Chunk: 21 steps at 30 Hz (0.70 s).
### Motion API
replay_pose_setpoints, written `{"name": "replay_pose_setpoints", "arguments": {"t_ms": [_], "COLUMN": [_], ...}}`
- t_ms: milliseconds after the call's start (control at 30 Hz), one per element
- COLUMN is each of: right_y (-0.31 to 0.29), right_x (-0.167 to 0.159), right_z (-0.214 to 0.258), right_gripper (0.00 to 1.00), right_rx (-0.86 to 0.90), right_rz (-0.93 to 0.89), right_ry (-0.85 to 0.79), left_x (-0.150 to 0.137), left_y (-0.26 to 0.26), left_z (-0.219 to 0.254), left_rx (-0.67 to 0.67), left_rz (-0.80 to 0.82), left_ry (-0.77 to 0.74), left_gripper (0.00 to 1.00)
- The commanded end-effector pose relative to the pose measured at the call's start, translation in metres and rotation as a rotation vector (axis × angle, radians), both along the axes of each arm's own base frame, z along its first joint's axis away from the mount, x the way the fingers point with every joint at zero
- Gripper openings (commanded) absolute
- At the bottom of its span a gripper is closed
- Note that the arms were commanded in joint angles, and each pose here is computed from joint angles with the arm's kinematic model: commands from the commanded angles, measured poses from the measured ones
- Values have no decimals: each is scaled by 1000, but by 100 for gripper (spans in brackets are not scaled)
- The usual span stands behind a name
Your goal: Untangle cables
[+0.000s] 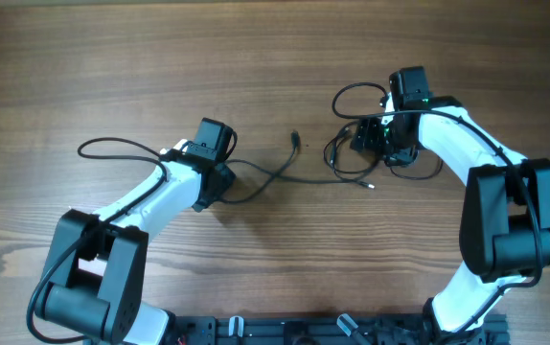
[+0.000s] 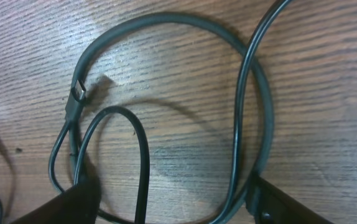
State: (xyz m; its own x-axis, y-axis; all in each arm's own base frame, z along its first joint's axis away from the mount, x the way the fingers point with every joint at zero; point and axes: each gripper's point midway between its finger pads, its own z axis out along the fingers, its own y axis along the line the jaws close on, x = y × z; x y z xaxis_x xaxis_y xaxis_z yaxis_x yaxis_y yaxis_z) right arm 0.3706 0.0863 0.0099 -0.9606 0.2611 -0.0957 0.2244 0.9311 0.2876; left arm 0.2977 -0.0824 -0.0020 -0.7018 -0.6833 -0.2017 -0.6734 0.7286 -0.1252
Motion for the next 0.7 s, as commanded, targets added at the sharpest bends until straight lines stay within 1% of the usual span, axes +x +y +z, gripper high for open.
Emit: {"name": "replay_pose_setpoints", "arguments": {"t_ms": [0, 67, 133, 233, 400, 467, 533, 667], "right_y": [-9, -8, -8, 4, 7, 2, -2, -5], "right_x": [4, 3, 9, 18, 29, 30, 25, -2], "right_z": [-10, -10, -5, 3, 5, 4, -3, -26], "right_gripper": [71, 72, 80, 80, 80, 80, 80, 79], "right_rx": [-57, -55, -51, 11, 16, -9, -30, -38], "right_rz": [-10, -3, -6, 32, 36, 30, 26, 27], "right_ry": [-7, -7, -24, -64, -115, -116, -105, -35], "left_x": [-9, -9, -9, -8, -8, -8, -8, -8], "left_y": [7, 7, 7, 7, 7, 7, 7, 7], "left_z": [-11, -11, -11, -11, -11, -11, -11, -11], "left_rx": [17, 16, 17, 16, 16, 16, 16, 16], "left_rz": [22, 22, 22, 22, 22, 22, 22, 22], "left_ry": [38, 36, 38, 34, 34, 34, 34, 34], "left_gripper": [36, 37, 37, 39, 40, 41, 41, 42]}}
